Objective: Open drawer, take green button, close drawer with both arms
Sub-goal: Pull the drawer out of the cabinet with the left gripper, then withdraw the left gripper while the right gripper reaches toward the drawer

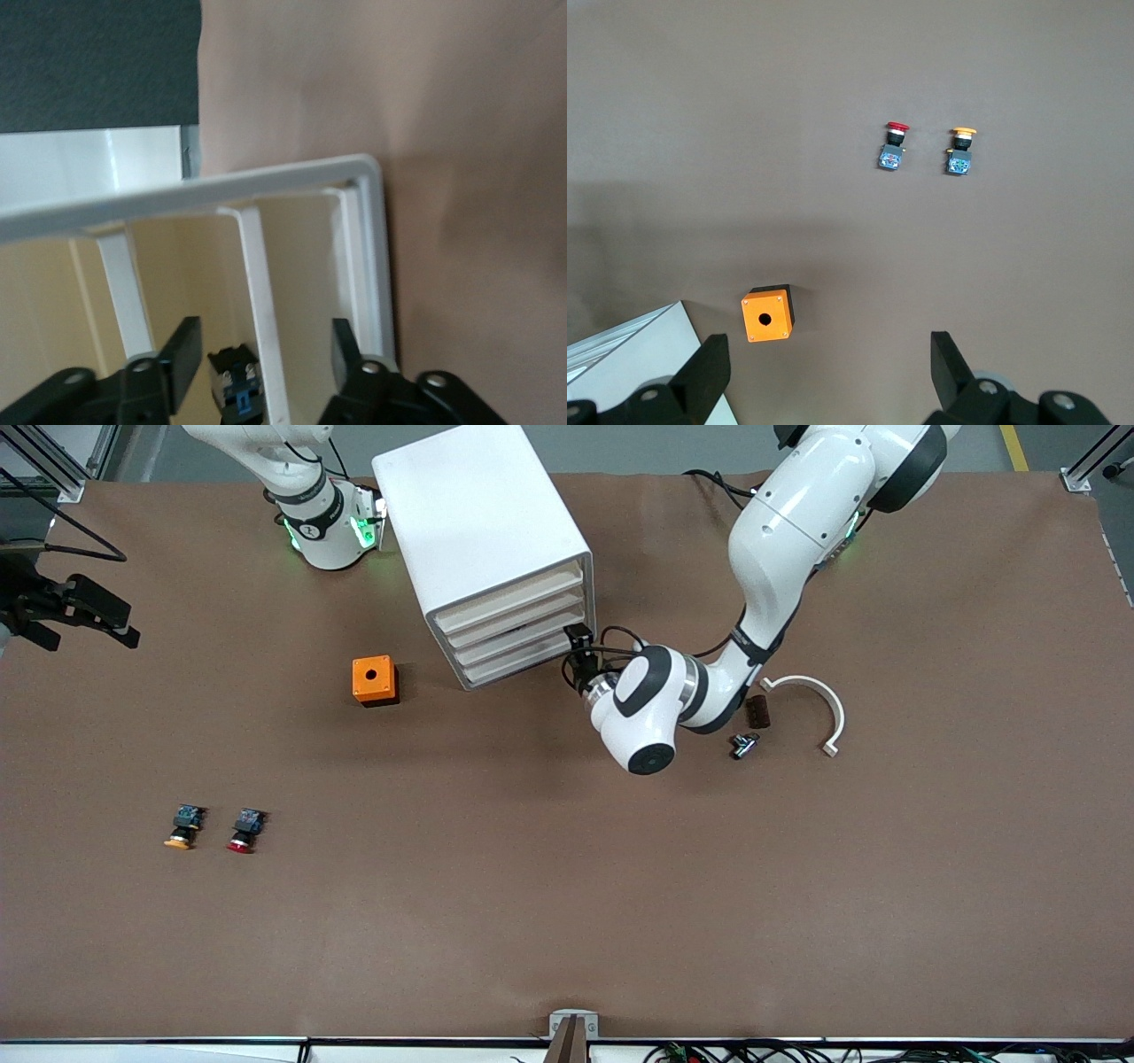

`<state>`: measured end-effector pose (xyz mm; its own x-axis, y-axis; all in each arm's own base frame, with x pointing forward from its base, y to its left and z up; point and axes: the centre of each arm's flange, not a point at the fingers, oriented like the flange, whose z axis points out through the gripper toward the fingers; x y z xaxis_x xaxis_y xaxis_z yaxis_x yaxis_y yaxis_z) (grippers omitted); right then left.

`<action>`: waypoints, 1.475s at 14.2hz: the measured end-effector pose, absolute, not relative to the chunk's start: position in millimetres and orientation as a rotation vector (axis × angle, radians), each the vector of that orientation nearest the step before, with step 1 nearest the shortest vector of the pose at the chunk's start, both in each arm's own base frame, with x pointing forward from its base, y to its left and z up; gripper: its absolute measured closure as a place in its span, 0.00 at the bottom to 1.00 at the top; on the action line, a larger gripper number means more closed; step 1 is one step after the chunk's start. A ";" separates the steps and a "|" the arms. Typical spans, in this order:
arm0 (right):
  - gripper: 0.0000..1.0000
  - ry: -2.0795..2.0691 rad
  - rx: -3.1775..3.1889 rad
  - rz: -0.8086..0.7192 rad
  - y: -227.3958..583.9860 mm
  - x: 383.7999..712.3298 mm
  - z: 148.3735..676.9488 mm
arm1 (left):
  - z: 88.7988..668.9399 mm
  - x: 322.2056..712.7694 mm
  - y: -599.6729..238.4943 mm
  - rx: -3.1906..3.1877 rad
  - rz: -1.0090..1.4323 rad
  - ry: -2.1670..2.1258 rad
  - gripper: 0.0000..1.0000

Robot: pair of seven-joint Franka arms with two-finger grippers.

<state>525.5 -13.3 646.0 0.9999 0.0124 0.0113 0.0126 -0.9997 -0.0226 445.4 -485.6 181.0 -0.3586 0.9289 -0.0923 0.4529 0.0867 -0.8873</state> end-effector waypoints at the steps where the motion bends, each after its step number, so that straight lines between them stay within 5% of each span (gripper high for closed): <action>1: 0.00 -0.020 -3.119 -0.017 -13.3 525.5 646.0 | 178.0 443.7 -487.6 -1.337 1.245 -1.860 0.39; 7: 0.00 -0.020 -3.119 -0.009 -13.2 525.5 643.4 | 152.5 422.9 -510.6 -1.293 1.277 -1.880 0.50; 11: 0.00 -0.019 -3.119 -0.008 -13.3 525.5 643.1 | 152.9 417.1 -516.7 -1.277 1.272 -1.875 0.87; 15: 0.00 -0.019 -3.119 -0.008 -13.3 525.5 643.0 | 151.5 428.5 -508.2 -1.259 1.263 -1.904 0.86; 21: 0.00 -0.019 -3.119 -0.006 -13.3 525.5 642.6 | 172.0 531.2 -437.9 -1.256 1.281 -2.113 0.86</action>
